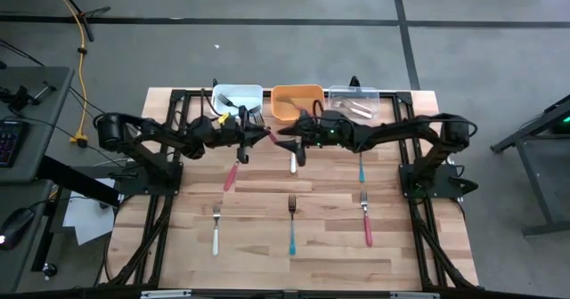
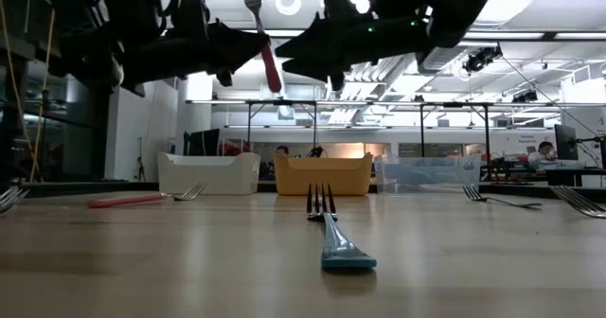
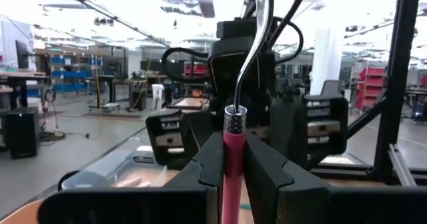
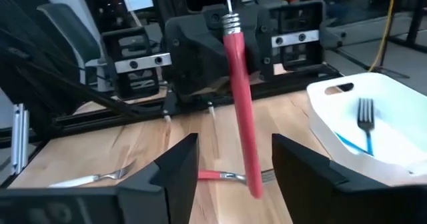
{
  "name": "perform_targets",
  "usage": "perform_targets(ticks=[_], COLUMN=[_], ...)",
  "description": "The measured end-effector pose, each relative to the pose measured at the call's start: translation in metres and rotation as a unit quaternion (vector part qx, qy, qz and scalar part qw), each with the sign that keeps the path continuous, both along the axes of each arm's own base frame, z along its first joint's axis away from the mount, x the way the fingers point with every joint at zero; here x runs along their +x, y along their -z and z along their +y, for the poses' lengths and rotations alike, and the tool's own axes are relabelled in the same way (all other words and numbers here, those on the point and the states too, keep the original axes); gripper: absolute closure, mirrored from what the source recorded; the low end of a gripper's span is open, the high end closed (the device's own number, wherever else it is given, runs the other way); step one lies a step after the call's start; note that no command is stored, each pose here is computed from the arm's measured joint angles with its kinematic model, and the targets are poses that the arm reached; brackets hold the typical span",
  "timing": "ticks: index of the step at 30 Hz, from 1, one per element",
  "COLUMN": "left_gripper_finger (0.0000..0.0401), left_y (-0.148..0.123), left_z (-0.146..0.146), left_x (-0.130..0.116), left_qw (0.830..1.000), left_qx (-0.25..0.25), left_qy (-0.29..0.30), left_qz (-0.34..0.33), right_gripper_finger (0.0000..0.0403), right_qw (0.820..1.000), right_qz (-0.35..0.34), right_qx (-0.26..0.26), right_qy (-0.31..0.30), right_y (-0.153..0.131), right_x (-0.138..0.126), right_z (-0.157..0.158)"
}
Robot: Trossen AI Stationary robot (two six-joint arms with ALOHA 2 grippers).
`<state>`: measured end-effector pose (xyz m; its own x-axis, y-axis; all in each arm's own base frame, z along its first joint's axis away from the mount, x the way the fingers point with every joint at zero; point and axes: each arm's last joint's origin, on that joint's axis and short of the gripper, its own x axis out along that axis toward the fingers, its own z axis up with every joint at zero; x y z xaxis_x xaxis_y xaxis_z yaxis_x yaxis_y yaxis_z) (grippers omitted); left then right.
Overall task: Sort silverware by color (type)
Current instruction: Put the bottom left pink fork into the yellow bin
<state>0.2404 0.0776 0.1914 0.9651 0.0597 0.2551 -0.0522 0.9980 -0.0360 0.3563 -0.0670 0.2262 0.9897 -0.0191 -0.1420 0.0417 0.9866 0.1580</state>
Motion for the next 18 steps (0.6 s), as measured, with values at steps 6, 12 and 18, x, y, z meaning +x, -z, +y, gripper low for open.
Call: perform_targets(ticks=[6, 12, 18], left_gripper_finger=[0.0374, 0.0374, 0.0374], left_y=[-0.004, -0.003, -0.007], left_z=[0.000, -0.001, -0.002], left_x=[-0.001, -0.001, -0.001], left_qw=[1.000, 1.000, 0.999], left_qx=[-0.003, -0.012, -0.010], left_qy=[0.003, 0.006, 0.009], left_qz=[-0.018, -0.018, -0.034], right_gripper_finger=[0.0258, 0.0315, 0.0377], right_qw=[1.000, 1.000, 1.000], right_qz=[-0.003, -0.006, -0.013], right_qx=[-0.008, -0.014, -0.019], right_qy=[-0.015, -0.019, -0.019], right_y=[0.000, -0.002, -0.003], right_x=[0.011, 0.013, 0.013], right_z=[-0.001, -0.002, -0.002])
